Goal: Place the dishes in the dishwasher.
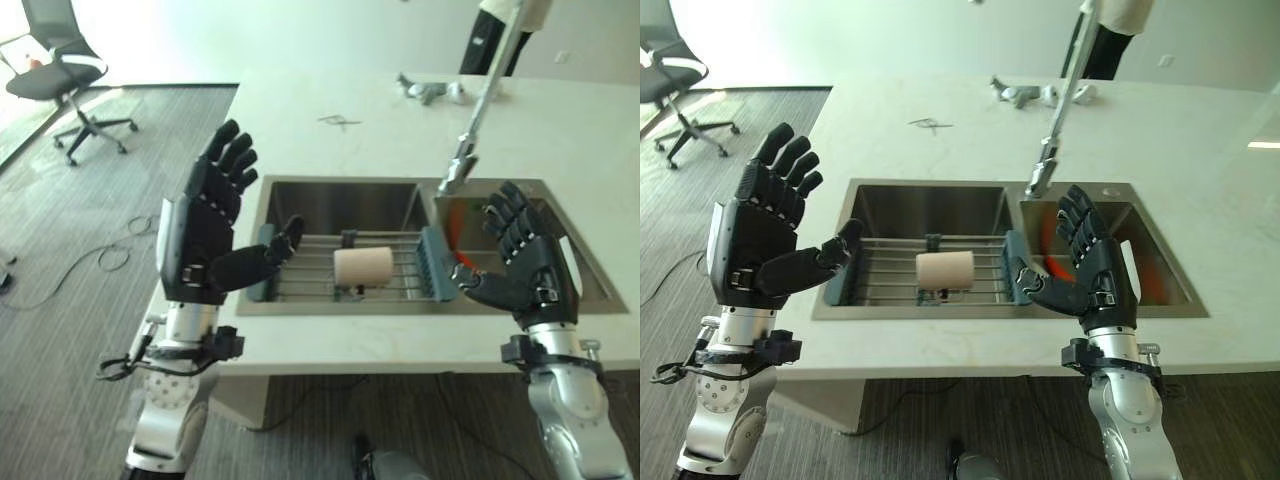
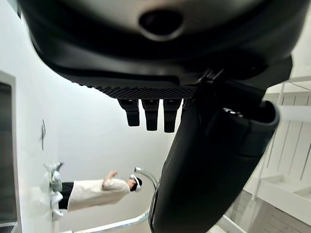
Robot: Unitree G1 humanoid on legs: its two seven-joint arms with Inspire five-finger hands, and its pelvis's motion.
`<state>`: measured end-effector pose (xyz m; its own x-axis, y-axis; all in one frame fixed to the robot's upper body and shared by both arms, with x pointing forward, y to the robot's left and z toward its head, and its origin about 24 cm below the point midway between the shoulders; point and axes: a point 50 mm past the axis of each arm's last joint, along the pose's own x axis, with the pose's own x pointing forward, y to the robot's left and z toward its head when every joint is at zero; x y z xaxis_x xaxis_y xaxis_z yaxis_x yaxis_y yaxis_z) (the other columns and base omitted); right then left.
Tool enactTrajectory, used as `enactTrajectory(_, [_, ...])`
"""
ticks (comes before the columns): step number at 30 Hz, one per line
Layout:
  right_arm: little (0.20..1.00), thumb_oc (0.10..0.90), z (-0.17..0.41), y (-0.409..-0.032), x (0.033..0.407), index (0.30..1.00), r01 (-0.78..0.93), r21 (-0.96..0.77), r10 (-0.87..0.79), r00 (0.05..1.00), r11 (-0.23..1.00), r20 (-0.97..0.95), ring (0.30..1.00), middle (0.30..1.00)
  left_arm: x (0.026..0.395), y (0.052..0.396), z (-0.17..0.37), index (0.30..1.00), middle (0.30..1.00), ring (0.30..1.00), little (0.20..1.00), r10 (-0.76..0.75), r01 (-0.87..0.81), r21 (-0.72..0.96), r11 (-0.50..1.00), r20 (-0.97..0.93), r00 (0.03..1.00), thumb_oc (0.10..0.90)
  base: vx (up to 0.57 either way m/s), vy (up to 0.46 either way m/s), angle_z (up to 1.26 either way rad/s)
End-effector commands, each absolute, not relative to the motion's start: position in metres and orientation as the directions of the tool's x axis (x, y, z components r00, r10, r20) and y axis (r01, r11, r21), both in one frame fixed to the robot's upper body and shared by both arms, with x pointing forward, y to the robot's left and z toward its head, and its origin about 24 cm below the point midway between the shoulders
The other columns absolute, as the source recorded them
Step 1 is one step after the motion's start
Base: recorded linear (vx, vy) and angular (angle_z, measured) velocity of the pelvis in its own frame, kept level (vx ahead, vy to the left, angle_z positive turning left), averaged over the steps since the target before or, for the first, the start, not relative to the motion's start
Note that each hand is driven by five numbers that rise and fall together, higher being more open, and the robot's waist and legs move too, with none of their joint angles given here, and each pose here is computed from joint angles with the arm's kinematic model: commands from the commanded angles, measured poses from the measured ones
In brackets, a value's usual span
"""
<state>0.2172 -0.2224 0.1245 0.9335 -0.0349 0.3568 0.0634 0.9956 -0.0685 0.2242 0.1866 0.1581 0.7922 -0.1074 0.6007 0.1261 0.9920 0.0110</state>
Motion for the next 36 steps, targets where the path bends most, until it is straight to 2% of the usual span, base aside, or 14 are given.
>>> enactTrajectory(1, [0.900,0.800,0.171,-0.223,0.222,0.900,0.045,-0.117,0.029,0.824,0.992,0.566,0.900,0.900,0.219,0.181,0.188,0.900,0.900,0.900,0.900,-0.133,0.119,0.071,0.990,0.738,0.661,0.800,0.08,0.054,-0.64])
enactTrajectory(8, [0.900,0.800,0.172,-0.214,0.227,0.900,-0.038,-0.175,0.127,0.834,0.984,0.536,0.900,0.900,0.221,0.180,0.172,0.900,0.900,0.900,0.900,-0.246,0.129,0.226,0.966,0.629,0.738,0.800,0.07,0.063,-0.77])
enactTrajectory(14, [0.900,0.800,0.165,-0.214,0.228,0.900,-0.085,-0.231,0.187,0.863,0.969,0.468,0.900,0.900,0.234,0.190,0.170,0.900,0.900,0.900,0.900,-0.306,0.134,0.338,0.932,0.528,0.792,0.800,0.05,0.106,-0.14])
enactTrajectory(19, [0.900,0.800,0.165,-0.215,0.230,0.900,-0.100,-0.287,0.221,0.877,0.953,0.427,0.900,0.900,0.244,0.200,0.168,0.900,0.900,0.900,0.900,-0.311,0.105,0.427,0.898,0.448,0.838,0.800,0.04,0.100,0.02])
enactTrajectory(24, [0.900,0.800,0.165,-0.215,0.237,0.900,-0.141,-0.346,0.274,0.886,0.928,0.373,0.900,0.900,0.262,0.207,0.157,0.900,0.900,0.900,0.900,-0.320,0.103,0.577,0.810,0.290,0.902,0.800,0.03,0.126,0.07])
enactTrajectory(33, [0.900,0.800,0.164,-0.215,0.242,0.900,-0.164,-0.388,0.306,0.889,0.907,0.340,0.900,0.900,0.283,0.199,0.144,0.900,0.900,0.900,0.900,-0.343,0.195,0.586,0.786,0.152,0.927,0.800,0.01,0.065,-0.06])
enactTrajectory(36, [0.900,0.800,0.162,-0.217,0.241,0.900,-0.174,-0.391,0.313,0.892,0.904,0.326,0.900,0.900,0.285,0.196,0.141,0.900,0.900,0.900,0.900,-0.366,0.249,0.541,0.803,0.120,0.923,0.800,0.00,0.029,-0.09])
